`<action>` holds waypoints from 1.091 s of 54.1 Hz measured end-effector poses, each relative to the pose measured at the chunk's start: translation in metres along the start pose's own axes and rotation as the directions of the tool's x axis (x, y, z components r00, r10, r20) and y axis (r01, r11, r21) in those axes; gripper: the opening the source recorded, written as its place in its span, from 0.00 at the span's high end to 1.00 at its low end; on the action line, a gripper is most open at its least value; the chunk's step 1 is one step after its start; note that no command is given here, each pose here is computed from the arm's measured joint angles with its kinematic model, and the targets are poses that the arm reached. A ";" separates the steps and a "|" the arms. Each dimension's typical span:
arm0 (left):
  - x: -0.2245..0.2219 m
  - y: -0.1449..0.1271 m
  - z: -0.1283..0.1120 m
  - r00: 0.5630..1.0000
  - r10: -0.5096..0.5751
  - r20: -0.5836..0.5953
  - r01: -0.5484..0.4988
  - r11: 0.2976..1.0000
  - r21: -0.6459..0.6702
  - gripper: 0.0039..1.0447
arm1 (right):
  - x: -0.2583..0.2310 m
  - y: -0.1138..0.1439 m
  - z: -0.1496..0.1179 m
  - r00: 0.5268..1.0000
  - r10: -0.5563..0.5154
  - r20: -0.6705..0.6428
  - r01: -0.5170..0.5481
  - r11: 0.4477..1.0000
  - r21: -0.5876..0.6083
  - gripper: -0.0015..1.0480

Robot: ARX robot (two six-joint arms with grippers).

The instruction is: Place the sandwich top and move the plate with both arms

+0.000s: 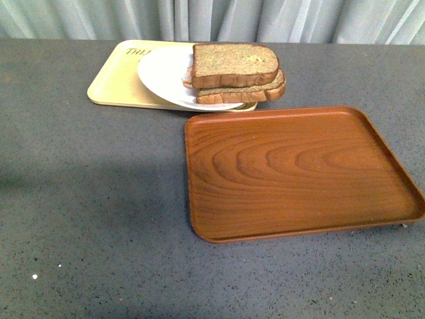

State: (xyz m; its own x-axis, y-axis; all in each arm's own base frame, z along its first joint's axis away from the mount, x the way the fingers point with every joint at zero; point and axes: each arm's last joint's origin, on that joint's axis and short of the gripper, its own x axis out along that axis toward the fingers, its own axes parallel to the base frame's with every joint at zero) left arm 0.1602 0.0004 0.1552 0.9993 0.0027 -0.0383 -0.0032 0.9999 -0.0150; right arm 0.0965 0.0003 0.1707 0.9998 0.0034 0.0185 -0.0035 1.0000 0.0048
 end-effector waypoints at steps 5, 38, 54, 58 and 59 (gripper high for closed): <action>-0.007 0.000 0.007 1.000 0.000 0.022 0.000 1.000 0.001 0.99 | 0.000 0.000 0.000 1.000 0.000 0.000 0.000 1.000 0.000 0.09; -0.039 0.000 0.015 0.999 -0.001 0.052 0.001 1.000 0.004 0.99 | 0.000 0.000 0.000 1.000 0.000 0.000 0.000 1.000 0.000 0.09; -0.046 0.000 0.015 0.998 -0.001 0.055 0.001 1.000 0.004 0.99 | 0.000 0.000 0.000 1.000 0.000 0.000 0.000 1.000 0.000 0.09; -0.047 0.000 0.015 0.999 -0.001 0.054 0.001 1.000 0.004 0.99 | 0.000 0.000 0.000 1.000 0.000 0.000 0.000 1.000 0.000 0.09; -0.048 0.000 0.014 0.999 -0.001 0.054 0.001 1.000 0.004 0.99 | 0.000 0.000 0.000 1.000 0.000 0.000 0.000 1.000 0.000 0.09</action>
State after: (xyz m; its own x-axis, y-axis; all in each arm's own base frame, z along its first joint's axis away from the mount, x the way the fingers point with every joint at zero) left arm 0.1133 0.0003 0.1714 0.9999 0.0027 0.0154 -0.0025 0.9999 -0.0109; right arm 0.0965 0.0003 0.1707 0.9998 0.0034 0.0185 -0.0035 1.0000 0.0048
